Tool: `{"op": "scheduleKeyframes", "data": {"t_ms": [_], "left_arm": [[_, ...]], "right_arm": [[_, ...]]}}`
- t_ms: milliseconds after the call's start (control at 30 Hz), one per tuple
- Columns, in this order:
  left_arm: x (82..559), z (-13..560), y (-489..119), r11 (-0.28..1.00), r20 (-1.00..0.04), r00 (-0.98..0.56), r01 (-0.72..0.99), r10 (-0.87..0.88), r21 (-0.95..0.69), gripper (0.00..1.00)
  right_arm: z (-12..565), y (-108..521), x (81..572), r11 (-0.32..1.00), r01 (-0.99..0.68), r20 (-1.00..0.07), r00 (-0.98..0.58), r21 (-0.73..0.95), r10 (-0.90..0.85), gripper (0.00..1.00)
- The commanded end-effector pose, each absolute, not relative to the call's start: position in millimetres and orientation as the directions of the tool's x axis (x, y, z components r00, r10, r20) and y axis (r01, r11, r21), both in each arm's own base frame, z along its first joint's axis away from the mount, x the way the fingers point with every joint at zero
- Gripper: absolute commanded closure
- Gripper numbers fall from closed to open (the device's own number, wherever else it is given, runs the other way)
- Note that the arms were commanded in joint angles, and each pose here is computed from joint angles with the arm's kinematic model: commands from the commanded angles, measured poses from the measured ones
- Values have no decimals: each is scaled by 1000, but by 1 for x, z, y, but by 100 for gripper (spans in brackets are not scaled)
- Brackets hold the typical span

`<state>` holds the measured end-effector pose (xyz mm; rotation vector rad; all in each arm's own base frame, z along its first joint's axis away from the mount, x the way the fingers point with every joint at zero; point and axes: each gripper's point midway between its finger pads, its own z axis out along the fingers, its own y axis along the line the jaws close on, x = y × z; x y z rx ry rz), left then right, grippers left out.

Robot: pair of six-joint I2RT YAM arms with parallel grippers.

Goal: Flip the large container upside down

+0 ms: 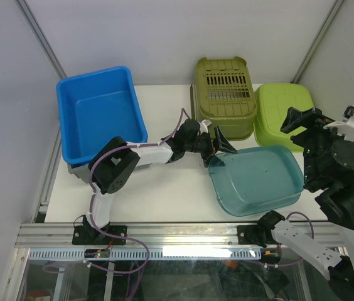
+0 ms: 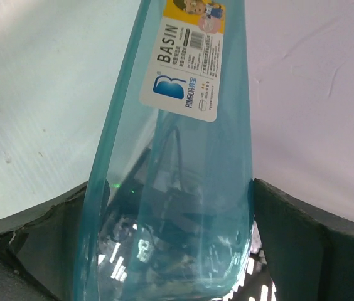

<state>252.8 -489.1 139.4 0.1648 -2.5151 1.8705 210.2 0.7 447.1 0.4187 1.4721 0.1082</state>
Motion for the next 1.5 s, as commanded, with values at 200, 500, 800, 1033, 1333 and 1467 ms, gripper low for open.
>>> {"op": "scheduleKeyframes", "data": {"t_ms": [200,500,800,1033,1333,1467], "left_arm": [[274,180,-476,410,-251,-965,199,-77,-890,1],[269,199,-476,535,-554,-831,493,54,-686,1],[256,232,-491,453,-644,-763,596,60,-664,1],[262,295,-492,264,-630,-775,599,-45,-756,1],[246,318,-475,-119,-373,-925,380,-75,-917,1],[259,298,-477,5,-394,-913,396,-108,-918,1]], "right_arm": [[430,10,212,923,156,-936,61,351,346,24],[390,41,216,949,50,-944,-92,312,316,24],[403,27,204,936,68,-936,-42,346,349,24],[399,29,203,937,65,-935,-61,344,348,24],[400,26,200,935,66,-934,-59,348,351,24],[397,27,200,936,68,-934,-66,347,351,24]]}}
